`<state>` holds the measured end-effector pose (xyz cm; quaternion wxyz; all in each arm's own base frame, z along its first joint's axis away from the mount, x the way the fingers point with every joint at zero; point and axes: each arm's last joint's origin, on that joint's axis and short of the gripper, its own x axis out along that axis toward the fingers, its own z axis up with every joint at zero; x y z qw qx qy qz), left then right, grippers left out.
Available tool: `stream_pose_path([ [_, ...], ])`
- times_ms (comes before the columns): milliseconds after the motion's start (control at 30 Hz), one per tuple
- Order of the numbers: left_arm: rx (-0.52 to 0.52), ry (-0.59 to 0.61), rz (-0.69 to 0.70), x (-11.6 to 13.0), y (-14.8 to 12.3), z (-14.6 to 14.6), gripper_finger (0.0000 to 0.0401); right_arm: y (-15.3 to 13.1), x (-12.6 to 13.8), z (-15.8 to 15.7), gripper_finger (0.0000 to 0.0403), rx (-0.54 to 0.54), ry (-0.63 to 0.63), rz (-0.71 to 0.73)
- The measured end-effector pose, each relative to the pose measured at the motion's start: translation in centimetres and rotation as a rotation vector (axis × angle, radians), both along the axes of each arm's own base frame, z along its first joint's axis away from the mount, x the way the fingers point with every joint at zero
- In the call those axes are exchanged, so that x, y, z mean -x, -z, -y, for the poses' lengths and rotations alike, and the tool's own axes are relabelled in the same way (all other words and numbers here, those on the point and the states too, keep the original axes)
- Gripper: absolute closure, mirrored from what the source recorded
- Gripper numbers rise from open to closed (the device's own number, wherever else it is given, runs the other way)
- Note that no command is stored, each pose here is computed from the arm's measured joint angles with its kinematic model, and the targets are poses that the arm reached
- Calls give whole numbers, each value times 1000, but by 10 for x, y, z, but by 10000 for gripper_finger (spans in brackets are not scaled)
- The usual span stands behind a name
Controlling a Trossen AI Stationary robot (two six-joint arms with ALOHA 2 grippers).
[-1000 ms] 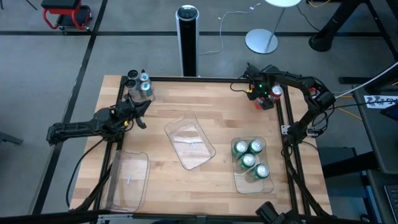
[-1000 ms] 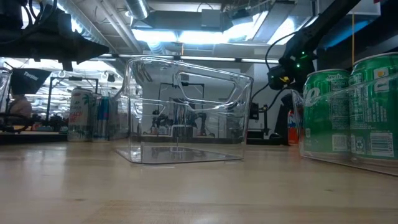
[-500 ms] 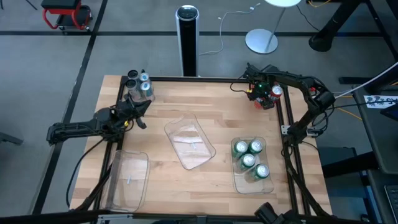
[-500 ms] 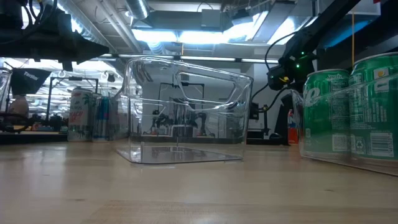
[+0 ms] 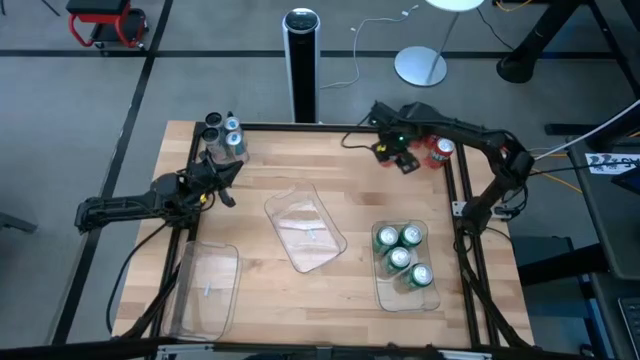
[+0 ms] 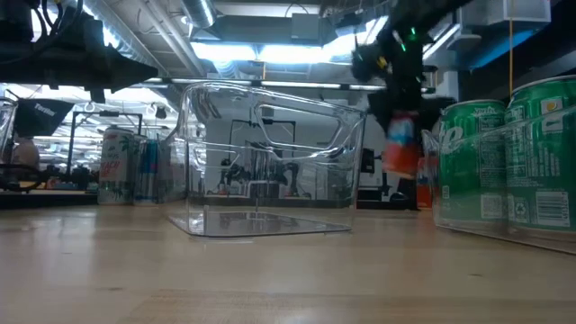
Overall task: Sort soda cans
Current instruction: Put the bottom left orange soda can into the middle transparent bin
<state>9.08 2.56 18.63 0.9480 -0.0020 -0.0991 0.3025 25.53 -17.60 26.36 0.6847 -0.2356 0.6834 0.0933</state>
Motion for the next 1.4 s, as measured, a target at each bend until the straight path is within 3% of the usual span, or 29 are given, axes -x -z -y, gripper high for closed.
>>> stream_pose_path([
  [300,2,0,1,0,0,0,401,-52,-56,-62,111,82,-198,258],
  [633,7,1,-4,0,1,0,401,-74,-91,-122,111,101,-389,516],
  [967,11,2,-7,0,1,0,401,-58,-127,-154,111,74,-497,612],
  [1400,10,2,-13,0,2,0,401,-19,-180,-174,111,44,-624,529],
])
